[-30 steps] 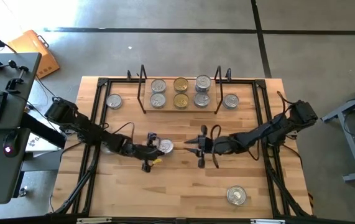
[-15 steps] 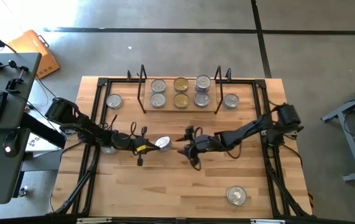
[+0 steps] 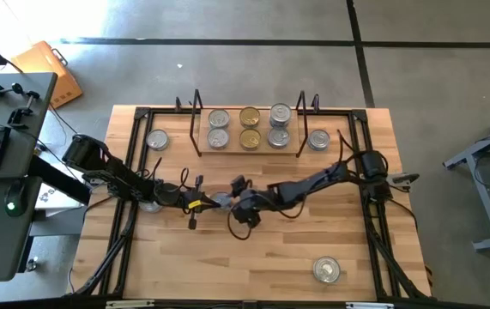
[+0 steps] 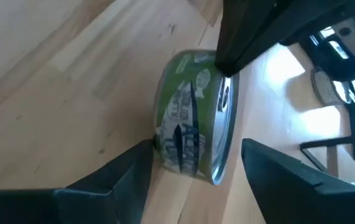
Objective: Stack canned seafood by type on shelf
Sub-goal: Stack the green tuna can on top of the green tuna can on the shelf
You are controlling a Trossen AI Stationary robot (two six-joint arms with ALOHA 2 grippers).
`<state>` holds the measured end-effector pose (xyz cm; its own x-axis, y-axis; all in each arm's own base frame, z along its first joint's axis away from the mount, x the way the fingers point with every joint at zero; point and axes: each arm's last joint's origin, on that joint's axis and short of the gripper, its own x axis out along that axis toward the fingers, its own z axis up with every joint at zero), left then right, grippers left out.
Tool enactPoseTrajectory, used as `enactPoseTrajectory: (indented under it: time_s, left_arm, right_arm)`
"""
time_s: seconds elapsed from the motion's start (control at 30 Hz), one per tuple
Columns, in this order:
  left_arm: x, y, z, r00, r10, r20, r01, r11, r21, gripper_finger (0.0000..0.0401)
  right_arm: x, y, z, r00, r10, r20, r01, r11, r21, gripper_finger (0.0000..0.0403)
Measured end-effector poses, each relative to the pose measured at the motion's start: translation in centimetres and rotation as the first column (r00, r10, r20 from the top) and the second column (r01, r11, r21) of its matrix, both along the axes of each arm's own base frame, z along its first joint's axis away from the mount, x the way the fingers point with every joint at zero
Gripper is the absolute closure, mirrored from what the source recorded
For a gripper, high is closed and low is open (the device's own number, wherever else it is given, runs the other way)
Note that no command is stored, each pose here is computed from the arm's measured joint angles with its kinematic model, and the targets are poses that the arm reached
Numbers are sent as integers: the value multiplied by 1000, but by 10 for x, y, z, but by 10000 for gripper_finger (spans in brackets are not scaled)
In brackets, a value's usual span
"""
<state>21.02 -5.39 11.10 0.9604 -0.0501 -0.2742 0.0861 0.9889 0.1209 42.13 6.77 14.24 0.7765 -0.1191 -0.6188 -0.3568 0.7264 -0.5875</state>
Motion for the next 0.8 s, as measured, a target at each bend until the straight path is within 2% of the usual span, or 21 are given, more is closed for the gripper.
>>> enactPoseTrajectory:
  time_s: [0.37, 0.63, 0.8]
  left_arm:
    - [0, 0, 0, 1000, 0, 1, 0, 1000, 15, 400]
    - [1, 0, 2, 1000, 9, 19, -9, 1000, 18, 401]
    - [2, 0, 6, 998, 9, 63, -9, 1000, 5, 401]
  right_arm:
    - [1, -2, -1, 999, -33, 29, 28, 985, 168, 164]
    - [-1, -3, -5, 998, -21, 58, 10, 983, 184, 164]
    - [3, -2, -17, 997, -22, 71, 8, 982, 187, 165]
